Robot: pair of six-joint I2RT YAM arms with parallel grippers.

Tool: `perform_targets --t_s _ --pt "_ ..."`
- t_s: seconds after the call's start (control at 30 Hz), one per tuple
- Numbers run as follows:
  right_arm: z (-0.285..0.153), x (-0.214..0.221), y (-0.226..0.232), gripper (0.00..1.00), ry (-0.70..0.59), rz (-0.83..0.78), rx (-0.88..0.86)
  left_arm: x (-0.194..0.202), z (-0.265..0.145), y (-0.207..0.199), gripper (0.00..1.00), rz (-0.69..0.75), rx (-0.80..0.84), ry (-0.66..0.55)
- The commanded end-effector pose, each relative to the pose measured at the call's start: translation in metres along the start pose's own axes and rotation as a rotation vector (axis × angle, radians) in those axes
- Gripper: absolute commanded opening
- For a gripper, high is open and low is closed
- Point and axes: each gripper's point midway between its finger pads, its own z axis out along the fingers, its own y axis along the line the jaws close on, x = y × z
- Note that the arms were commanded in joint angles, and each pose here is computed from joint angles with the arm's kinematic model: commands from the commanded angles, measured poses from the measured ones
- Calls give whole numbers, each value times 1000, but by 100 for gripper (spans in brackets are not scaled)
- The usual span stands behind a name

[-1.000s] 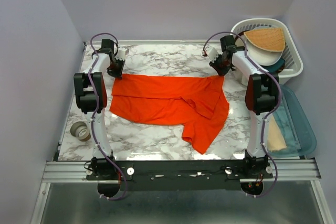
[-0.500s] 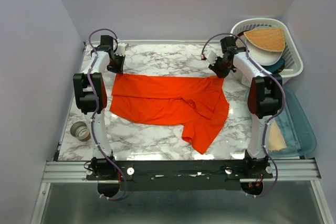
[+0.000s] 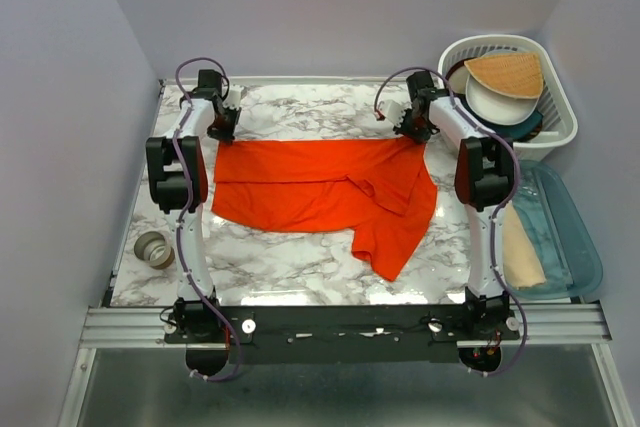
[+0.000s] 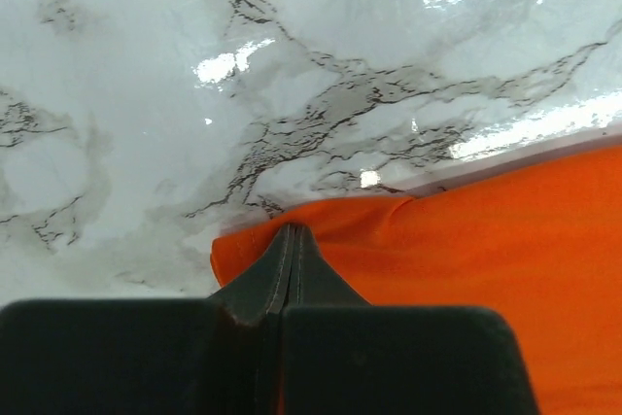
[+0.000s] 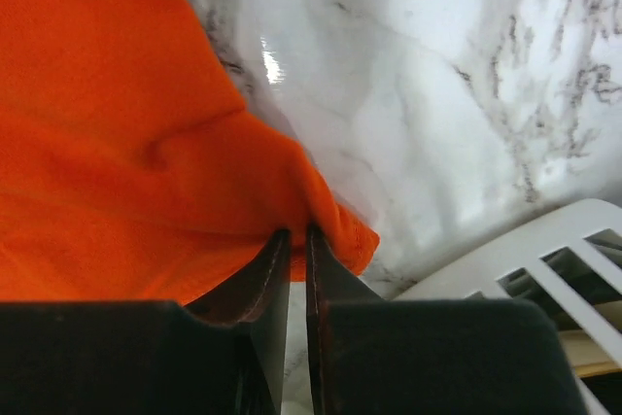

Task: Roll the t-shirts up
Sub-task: Fold the T-shirt at the center of the board.

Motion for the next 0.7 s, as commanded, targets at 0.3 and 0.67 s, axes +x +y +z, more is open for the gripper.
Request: perform_targets --t_s 0.3,0.67 --pt "17 -17 -48 17 27 -20 97 -25 -22 71 0 -50 -265 -70" --pt "-98 -73 -42 45 -244 76 183 -98 -115 -47 19 17 216 -359"
